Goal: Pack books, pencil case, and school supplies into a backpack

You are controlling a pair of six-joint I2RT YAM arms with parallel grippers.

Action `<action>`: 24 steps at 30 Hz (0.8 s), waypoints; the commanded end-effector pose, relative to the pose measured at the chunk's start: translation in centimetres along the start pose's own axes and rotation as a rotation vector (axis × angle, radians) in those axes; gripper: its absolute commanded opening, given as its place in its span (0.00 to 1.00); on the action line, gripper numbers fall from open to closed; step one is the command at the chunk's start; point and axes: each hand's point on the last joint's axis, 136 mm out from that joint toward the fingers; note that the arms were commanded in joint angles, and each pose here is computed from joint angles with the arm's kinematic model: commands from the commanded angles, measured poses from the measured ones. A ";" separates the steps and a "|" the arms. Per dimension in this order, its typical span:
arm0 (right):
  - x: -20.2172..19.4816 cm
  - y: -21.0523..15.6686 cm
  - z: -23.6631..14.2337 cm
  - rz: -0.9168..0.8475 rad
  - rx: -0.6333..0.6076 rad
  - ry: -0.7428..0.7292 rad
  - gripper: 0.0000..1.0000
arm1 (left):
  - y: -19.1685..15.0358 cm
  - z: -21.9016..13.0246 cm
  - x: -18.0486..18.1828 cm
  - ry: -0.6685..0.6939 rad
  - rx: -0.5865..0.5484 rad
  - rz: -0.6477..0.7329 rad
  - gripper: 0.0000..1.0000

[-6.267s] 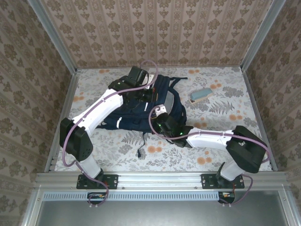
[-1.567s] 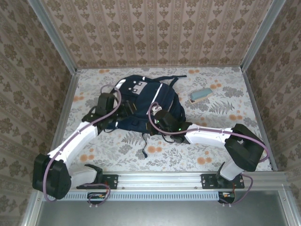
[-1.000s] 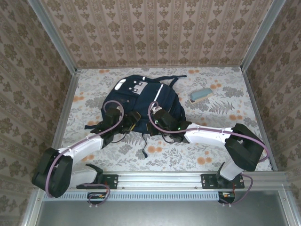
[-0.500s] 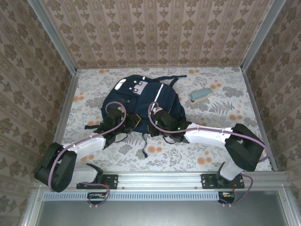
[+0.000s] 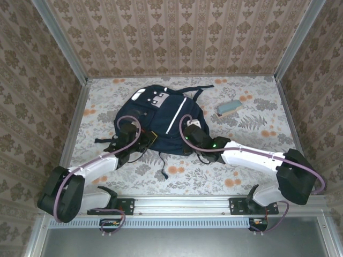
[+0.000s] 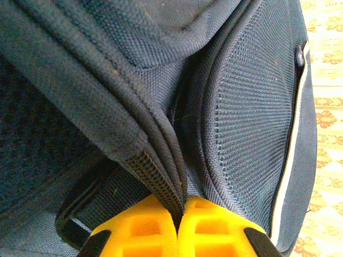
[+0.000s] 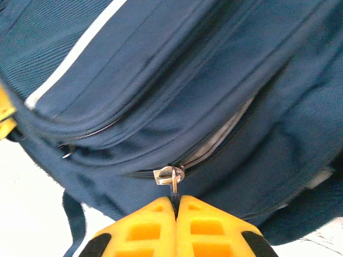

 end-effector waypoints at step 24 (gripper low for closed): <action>10.4 -0.3 2.1 -0.041 0.201 0.446 0.00 | 8.0 -10.3 7.1 0.355 -0.099 0.150 0.63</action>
Point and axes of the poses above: each hand's point on the last joint's axis, 136 mm out from that joint toward the fingers, its own z axis out along the fingers, its own x axis along the line the jaws close on, y = z × x, and after that the axes turned 11 degrees about z, right-handed
